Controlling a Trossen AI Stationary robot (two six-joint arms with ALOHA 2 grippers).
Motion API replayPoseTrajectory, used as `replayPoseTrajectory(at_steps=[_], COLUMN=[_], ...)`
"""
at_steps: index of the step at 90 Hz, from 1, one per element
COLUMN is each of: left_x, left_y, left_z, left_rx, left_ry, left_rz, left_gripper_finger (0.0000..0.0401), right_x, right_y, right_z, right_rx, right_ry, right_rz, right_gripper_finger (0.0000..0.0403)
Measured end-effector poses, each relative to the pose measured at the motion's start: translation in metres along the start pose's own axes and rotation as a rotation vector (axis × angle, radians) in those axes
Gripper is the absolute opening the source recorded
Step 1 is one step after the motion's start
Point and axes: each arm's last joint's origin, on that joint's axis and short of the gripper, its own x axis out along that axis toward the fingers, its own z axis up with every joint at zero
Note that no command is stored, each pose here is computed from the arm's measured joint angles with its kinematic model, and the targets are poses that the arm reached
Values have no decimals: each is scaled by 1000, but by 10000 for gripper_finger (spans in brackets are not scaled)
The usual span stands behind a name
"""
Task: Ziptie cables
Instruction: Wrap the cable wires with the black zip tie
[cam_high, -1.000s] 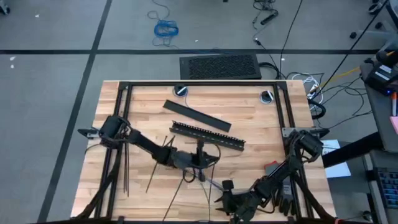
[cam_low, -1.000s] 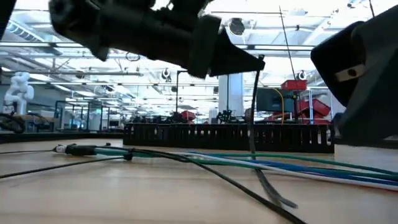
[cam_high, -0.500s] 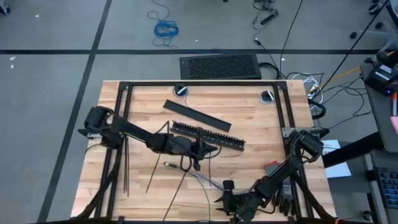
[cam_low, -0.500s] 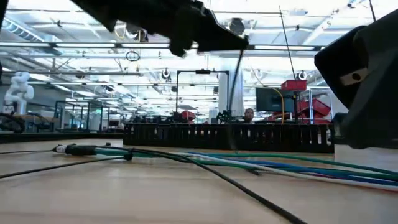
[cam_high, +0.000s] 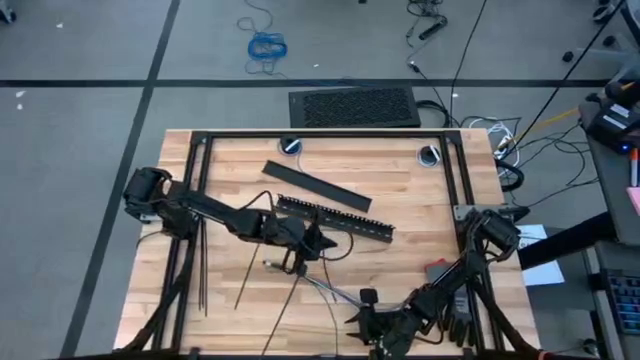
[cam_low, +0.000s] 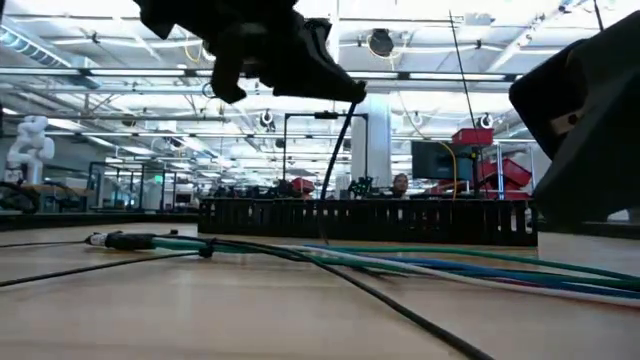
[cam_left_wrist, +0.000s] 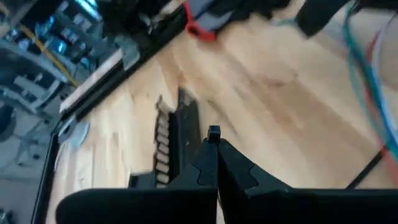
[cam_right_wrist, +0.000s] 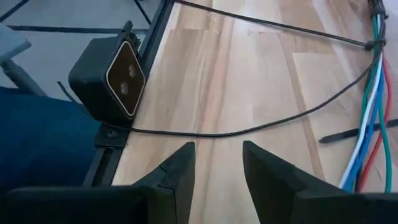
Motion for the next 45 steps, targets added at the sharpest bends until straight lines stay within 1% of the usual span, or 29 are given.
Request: replayPoseTrajectory(at_steps=[15,27,36,45], left_x=[-7,-20,-34,-45], left_y=[-1,5,13,18], left_z=[-7,-3,5,13], left_rx=[16,18,13,2], left_ry=[101,112,65,-1], left_rz=[-21,8,39,37], left_gripper_finger=[0,0,0,0], right_x=[-3,-2,-1,0], right_y=[4,3,1,0], right_z=[-2,-1,-1,0], right_rx=[-1,1,-1,-1], right_ry=[1,-1,-3,-2], right_rz=[11,5,0,-2], right_gripper_finger=[125,125,125,125])
